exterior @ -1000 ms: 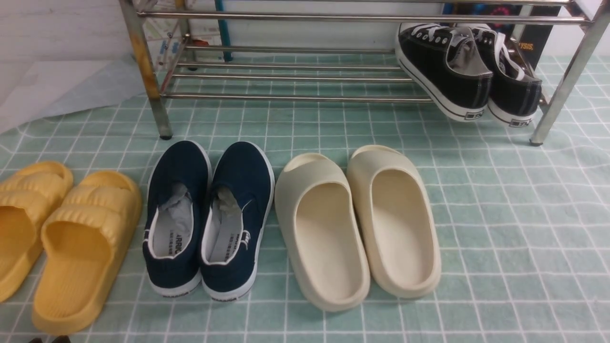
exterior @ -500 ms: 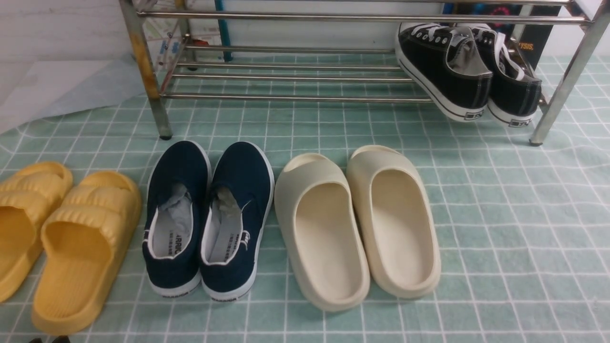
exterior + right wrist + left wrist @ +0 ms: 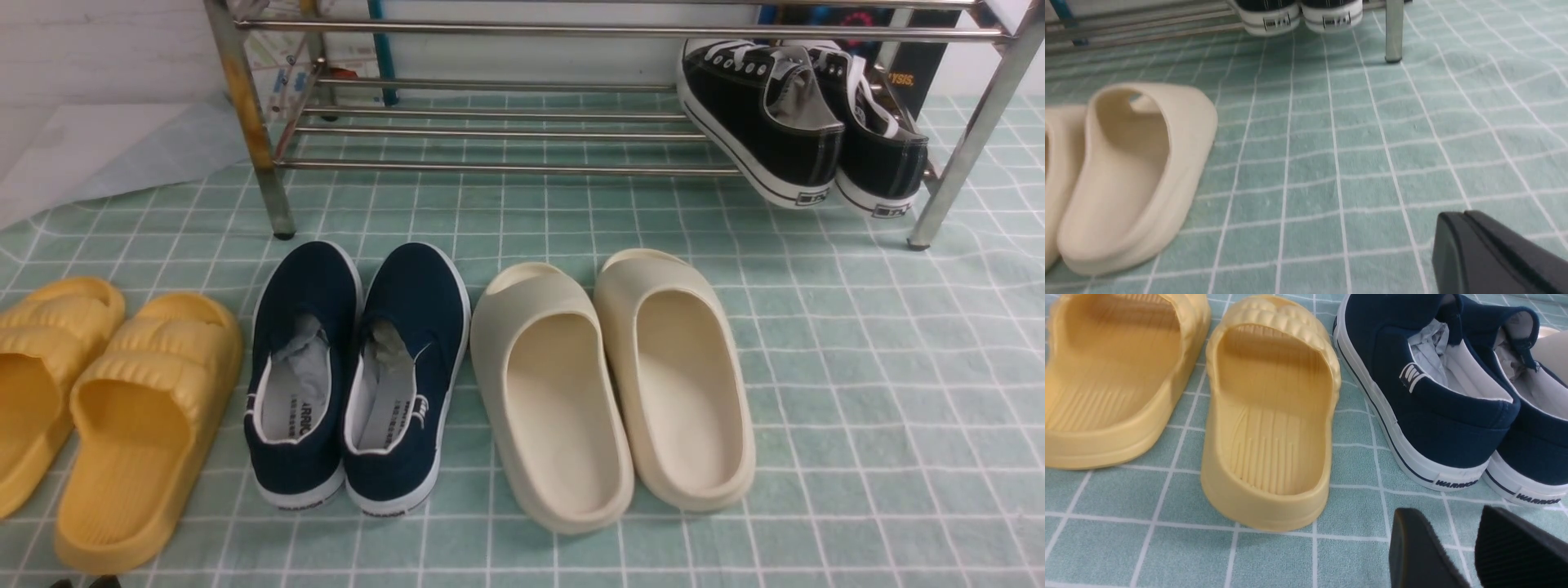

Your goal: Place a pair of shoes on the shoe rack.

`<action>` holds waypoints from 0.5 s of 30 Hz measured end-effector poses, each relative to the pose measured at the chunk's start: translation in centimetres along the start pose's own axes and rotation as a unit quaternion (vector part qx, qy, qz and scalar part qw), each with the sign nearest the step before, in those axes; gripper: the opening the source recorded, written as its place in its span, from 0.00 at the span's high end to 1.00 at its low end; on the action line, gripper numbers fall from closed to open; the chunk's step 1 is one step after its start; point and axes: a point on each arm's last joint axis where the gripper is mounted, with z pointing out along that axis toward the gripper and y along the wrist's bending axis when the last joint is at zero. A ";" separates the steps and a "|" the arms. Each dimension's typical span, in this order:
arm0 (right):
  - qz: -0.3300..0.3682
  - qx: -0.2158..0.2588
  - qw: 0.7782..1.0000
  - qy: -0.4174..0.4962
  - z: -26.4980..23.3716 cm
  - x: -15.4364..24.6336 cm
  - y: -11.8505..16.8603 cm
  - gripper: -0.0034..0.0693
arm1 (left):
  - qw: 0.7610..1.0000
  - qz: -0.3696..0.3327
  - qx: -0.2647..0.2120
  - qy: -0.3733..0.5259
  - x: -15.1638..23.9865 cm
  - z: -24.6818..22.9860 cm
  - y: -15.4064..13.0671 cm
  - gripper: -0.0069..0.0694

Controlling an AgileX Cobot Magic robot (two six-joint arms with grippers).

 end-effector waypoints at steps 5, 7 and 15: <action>-0.005 0.004 1.000 0.021 -0.1 0.2 0.0 0.96 | 1.000 0.000 0.000 0.000 0.0 0.0 0.0 0.60; -0.011 0.003 1.000 0.024 -0.1 0.2 0.0 0.96 | 1.000 0.000 0.000 0.000 0.0 0.0 0.0 0.60; -0.012 0.004 1.000 0.024 -0.1 0.2 0.0 0.95 | 1.000 0.000 0.000 0.000 0.0 0.0 0.0 0.60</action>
